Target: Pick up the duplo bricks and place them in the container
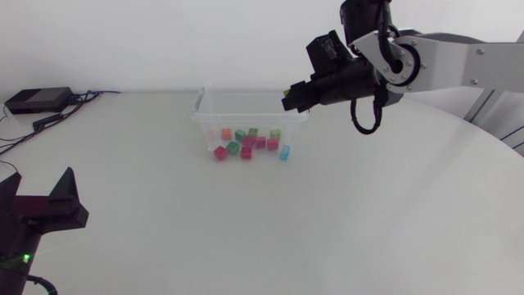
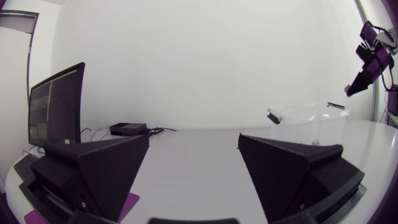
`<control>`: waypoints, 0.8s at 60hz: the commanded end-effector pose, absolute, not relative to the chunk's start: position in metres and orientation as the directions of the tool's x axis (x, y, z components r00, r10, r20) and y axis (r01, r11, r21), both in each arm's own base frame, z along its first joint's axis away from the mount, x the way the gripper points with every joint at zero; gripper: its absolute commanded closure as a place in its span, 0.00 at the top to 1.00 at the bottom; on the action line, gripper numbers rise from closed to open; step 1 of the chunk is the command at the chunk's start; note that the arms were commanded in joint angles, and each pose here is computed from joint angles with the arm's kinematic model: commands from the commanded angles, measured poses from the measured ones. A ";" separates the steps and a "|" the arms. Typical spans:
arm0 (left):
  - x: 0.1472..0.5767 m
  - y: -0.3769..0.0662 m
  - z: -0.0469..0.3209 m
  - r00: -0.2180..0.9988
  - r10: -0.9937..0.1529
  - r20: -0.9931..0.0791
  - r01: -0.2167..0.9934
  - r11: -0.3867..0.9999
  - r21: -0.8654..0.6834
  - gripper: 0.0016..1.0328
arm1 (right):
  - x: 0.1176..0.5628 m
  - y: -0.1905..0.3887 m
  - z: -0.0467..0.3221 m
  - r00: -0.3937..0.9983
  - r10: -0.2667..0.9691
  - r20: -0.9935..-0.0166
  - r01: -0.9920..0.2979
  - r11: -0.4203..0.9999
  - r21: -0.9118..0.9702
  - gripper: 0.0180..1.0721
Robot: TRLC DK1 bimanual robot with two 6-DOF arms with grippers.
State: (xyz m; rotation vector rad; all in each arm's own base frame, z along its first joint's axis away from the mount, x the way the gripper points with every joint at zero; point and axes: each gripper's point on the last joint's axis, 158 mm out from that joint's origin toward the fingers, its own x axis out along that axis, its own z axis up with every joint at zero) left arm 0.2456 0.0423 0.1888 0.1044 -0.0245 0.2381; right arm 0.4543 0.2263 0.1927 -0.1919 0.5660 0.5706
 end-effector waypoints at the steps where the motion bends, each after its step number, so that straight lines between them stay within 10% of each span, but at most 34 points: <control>1: 0.246 0.049 0.180 0.965 0.259 0.049 -0.262 0.962 0.077 0.97 | 0.474 0.225 0.202 0.729 0.451 -0.515 -0.536 0.844 -0.020 0.11; 48: 0.246 0.058 0.163 0.957 0.292 -0.003 -0.291 0.954 0.079 0.97 | 0.567 0.254 0.153 0.853 0.361 -0.377 -0.427 0.898 -0.107 0.11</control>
